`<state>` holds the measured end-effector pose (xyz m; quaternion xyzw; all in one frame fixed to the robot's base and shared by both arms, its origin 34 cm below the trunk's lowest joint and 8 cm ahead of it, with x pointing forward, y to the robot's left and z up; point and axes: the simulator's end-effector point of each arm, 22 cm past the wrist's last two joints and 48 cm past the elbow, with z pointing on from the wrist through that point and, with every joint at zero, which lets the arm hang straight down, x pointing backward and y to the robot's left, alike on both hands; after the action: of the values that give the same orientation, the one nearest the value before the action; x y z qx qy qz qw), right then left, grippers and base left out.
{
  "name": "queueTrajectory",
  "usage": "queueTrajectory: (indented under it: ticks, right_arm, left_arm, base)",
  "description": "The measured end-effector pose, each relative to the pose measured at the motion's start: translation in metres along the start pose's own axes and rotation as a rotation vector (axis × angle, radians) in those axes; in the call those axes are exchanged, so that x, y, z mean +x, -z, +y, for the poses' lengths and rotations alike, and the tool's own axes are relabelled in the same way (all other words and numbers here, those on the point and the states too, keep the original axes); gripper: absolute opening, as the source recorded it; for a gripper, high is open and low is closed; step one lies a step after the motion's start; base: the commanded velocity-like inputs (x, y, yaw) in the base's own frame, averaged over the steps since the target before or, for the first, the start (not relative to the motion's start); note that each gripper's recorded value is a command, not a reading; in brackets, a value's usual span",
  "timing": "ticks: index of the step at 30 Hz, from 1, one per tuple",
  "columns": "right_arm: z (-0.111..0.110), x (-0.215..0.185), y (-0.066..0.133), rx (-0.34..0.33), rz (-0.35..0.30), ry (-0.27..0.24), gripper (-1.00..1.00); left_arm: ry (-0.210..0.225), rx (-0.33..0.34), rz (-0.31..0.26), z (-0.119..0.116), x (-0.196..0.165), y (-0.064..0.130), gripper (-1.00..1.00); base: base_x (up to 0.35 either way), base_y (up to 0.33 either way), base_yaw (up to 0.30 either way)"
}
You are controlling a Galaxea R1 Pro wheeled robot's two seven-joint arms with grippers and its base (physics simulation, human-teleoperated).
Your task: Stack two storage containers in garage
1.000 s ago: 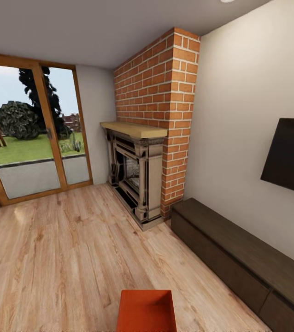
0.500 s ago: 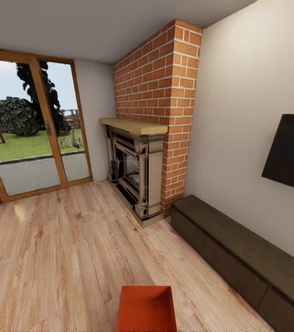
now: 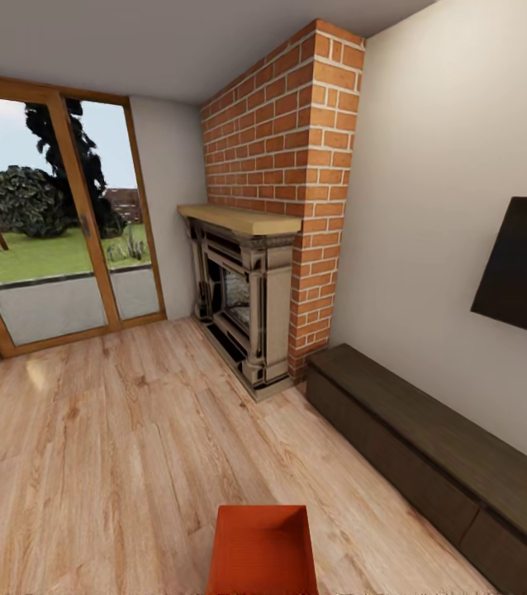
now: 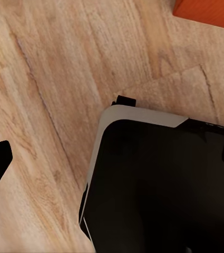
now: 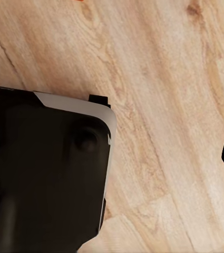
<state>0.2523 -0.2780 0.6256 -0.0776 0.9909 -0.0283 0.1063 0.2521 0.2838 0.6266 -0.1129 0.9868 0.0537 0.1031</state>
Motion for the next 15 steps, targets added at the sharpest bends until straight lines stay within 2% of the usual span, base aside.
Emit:
queueTrajectory:
  ticks: [15]
  right_arm:
    - [0.0022,0.0104,-0.0012,-0.007,0.028,0.004,1.0]
  left_arm:
    - [-0.005,-0.005,0.025,0.002,0.0099,-0.0014,1.0]
  base:
    - [0.0,0.0,0.0]
